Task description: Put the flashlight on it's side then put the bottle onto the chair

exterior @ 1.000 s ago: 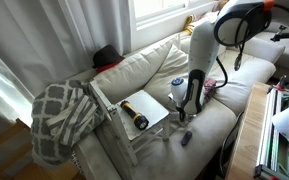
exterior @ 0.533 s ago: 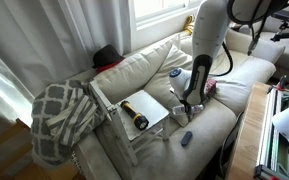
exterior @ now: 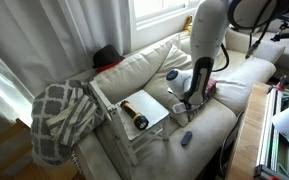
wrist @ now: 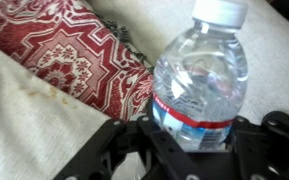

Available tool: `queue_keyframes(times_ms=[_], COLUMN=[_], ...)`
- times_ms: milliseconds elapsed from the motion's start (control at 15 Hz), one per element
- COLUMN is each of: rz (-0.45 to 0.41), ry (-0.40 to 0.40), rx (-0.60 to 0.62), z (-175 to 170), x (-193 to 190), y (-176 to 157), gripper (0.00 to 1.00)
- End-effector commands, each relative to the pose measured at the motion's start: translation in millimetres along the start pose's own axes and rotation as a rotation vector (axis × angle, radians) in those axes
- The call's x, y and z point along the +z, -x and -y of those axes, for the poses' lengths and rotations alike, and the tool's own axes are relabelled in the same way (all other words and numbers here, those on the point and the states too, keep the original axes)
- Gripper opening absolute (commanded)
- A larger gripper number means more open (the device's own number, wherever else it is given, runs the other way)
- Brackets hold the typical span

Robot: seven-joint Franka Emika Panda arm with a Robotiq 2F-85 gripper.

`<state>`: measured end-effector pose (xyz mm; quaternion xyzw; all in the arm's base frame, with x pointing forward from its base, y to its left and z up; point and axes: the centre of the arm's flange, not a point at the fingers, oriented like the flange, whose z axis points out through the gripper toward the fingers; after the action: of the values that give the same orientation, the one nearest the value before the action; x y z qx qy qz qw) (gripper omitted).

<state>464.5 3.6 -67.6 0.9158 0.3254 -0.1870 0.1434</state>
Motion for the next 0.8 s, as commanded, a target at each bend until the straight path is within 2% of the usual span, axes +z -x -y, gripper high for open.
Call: queue_keyframes(times_ms=[0, 200, 533, 600, 733], rz=[0.085, 0.150, 0.298, 0.258, 0.280], ry=[0.149, 0.265, 0.495, 0.426, 0.478], rx=[-0.106, -0.227, -0.381, -0.349, -0.370], z=[6.4, 20.6, 23.5, 20.2, 18.9], x=[-64.3, -111.6, -167.4, -143.9, -161.0], y=[3.5, -1.4, 6.6, -11.8, -9.4], gripper=[0.24, 0.24, 0.24, 0.49, 0.49])
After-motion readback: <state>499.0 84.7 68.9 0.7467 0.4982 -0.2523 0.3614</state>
